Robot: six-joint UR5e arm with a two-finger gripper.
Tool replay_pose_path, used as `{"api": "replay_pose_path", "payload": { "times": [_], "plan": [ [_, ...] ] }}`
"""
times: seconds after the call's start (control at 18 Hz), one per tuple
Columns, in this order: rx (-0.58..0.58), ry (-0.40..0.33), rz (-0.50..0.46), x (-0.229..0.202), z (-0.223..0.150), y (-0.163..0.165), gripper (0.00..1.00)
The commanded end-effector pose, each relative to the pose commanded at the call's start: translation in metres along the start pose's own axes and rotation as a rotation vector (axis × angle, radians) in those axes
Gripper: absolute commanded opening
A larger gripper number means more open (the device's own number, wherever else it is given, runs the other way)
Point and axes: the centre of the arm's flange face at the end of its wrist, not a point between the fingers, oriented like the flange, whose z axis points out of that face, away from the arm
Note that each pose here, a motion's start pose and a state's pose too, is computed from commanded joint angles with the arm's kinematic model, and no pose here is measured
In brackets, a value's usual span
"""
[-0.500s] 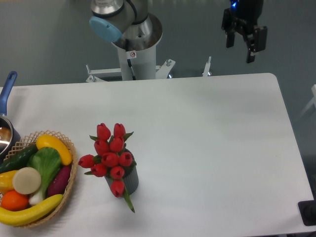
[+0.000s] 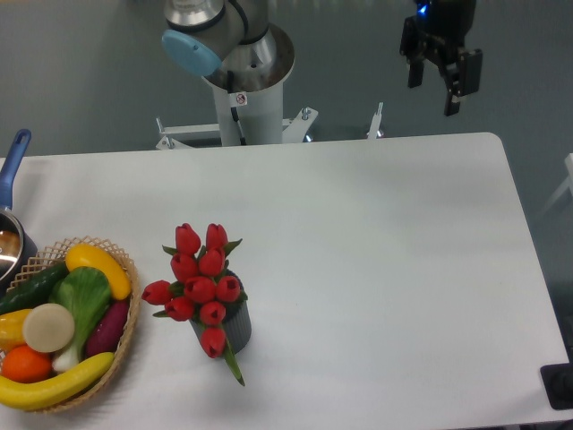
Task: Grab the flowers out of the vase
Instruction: 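Move the open gripper down and across toward the red tulips in the vase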
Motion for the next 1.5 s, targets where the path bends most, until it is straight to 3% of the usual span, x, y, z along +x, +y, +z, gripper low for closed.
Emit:
{"api": "replay_pose_path", "payload": {
  "times": [0.11,0.28,0.39,0.78,1.17,1.33,1.5],
  "plan": [
    [0.092,-0.026,-0.028,0.005,0.014,-0.007,1.00],
    [0.106,-0.058,-0.136,0.007,0.013,-0.013,1.00],
    [0.112,-0.055,-0.235,0.007,0.014,-0.014,1.00],
    [0.222,-0.009,-0.386,0.000,0.035,-0.056,1.00],
    [0.472,-0.003,-0.462,-0.014,0.061,-0.087,1.00],
    [0.503,-0.014,-0.418,-0.019,0.082,-0.105,1.00],
    [0.505,-0.014,-0.436,-0.026,0.097,-0.128,1.00]
  ]
}}
